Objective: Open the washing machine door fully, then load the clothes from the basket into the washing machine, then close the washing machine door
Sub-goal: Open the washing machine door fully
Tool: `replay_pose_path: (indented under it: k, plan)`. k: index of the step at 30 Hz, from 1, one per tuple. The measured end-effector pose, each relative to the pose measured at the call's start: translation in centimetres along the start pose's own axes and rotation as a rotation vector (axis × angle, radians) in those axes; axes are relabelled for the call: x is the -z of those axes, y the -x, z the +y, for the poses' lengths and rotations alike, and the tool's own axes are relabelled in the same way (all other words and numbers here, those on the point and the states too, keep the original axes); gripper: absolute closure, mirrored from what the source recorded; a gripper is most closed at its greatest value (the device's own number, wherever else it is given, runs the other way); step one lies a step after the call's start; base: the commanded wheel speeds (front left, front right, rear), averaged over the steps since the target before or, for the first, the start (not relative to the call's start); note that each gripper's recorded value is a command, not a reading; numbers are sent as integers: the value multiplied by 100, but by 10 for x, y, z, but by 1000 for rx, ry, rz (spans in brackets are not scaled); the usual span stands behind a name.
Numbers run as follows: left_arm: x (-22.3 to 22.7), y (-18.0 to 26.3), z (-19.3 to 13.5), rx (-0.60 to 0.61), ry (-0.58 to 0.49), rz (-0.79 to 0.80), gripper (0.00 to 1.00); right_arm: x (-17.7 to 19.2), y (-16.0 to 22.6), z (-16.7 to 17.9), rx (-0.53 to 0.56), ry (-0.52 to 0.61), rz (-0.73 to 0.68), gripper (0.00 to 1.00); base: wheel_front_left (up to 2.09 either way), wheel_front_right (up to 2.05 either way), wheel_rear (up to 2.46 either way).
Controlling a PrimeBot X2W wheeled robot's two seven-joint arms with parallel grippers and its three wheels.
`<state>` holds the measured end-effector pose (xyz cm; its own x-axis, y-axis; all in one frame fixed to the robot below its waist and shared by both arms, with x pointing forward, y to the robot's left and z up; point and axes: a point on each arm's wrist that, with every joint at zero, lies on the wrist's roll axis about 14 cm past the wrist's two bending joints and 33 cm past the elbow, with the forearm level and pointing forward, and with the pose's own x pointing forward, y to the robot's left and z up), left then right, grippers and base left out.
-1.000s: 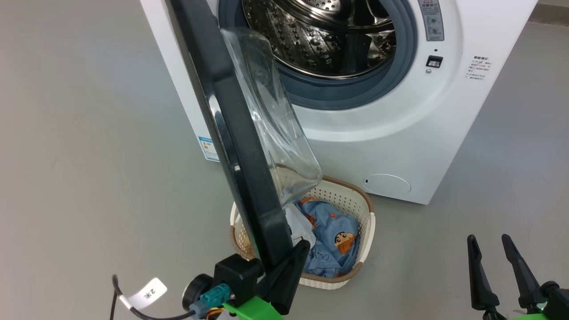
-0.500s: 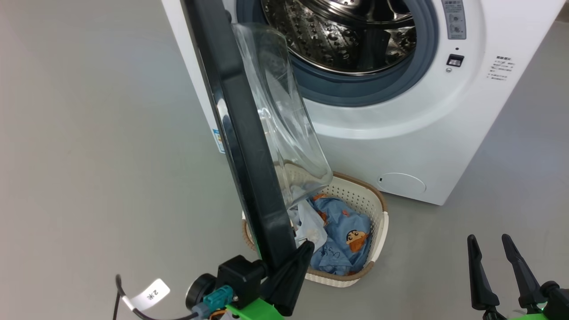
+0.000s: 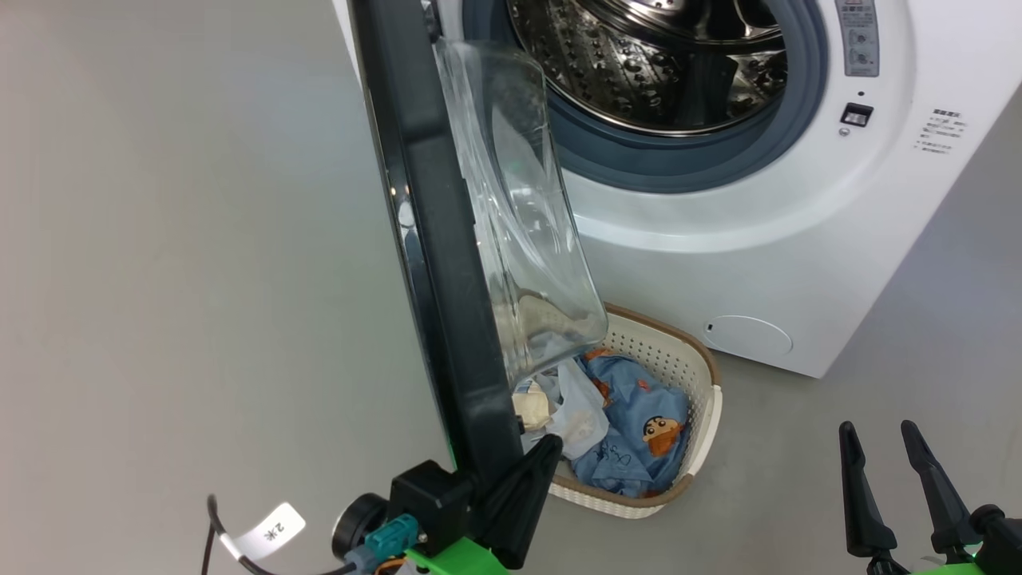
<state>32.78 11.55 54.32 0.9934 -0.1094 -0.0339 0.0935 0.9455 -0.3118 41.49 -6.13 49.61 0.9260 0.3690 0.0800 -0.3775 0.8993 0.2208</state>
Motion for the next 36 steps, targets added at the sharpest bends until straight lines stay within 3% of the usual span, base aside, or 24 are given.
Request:
replay_pose_path:
  k: [20, 36]
  plan:
    - [-6, 18, 42, -132, -67, -4, 100, 4, -9, 17, -52, -7, 9, 0, 0, 0, 0]
    - [-15, 35, 97, -324, -112, -25, 100, 12, -18, 36, -109, -16, 27, 0, 0, 0, 0]
